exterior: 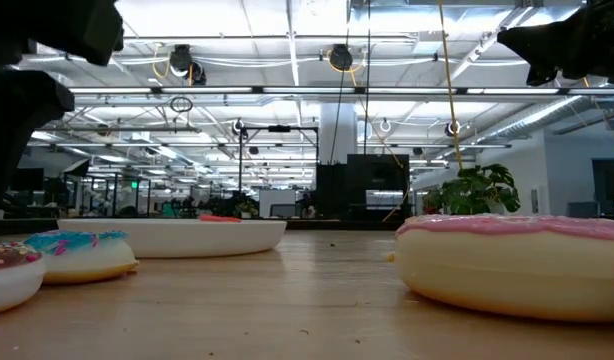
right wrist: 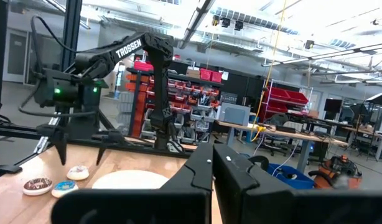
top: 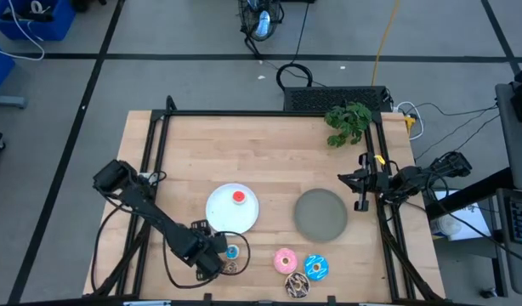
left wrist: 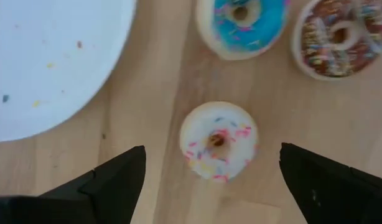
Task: Pick & Place donuts
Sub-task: Put the small white doughnut on the white plate
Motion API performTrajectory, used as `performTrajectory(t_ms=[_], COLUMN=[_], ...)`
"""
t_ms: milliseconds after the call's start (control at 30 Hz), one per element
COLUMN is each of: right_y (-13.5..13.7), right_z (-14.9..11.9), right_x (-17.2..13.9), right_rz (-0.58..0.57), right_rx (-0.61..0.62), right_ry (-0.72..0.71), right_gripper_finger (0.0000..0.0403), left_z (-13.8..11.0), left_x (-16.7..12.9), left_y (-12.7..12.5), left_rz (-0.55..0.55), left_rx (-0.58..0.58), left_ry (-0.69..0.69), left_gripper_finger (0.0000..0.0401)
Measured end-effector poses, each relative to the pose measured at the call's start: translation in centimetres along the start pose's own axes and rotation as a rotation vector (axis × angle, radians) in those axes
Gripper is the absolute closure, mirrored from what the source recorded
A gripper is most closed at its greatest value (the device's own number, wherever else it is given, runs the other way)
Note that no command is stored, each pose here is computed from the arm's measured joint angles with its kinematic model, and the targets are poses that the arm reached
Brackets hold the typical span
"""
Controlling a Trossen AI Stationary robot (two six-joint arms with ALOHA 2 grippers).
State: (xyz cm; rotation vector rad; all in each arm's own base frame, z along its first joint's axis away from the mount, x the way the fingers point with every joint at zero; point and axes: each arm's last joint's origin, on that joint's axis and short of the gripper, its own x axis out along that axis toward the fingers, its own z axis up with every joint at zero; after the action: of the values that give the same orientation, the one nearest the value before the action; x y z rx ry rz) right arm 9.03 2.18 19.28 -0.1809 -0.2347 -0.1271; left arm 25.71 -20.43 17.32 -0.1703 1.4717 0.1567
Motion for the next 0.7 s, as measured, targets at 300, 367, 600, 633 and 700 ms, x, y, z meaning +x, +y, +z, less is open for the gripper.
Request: performTrajectory(t_ms=[300, 367, 600, 633, 700], right_y=[0.0, 0.0, 0.0, 0.0, 0.0], right_z=[0.0, 0.0, 0.1, 0.1, 0.1], right_x=[0.0, 0.0, 0.0, 0.0, 0.0], right_rz=[0.000, 0.000, -0.001, -0.001, -0.002], right_rx=[0.000, 0.001, 0.003, 0.003, 0.003], right_ry=[0.000, 0.000, -0.005, -0.005, -0.006], right_gripper_finger=[0.0403, 0.0403, 0.0403, 0.0403, 0.0403], left_z=[-0.4, -0.5, -1.1, -1.1, -1.1], left_x=[2.0, 2.3, 3.4, 3.5, 3.5], left_y=[0.4, 0.5, 1.1, 1.1, 1.1], left_rz=[-0.052, -0.061, -0.051, -0.048, -0.044], left_rx=[-0.021, -0.022, -0.046, -0.047, -0.047], left_ry=[-0.013, -0.009, -0.013, -0.021, -0.026], left_gripper_finger=[0.0036, 0.0036, 0.0036, 0.0036, 0.0036])
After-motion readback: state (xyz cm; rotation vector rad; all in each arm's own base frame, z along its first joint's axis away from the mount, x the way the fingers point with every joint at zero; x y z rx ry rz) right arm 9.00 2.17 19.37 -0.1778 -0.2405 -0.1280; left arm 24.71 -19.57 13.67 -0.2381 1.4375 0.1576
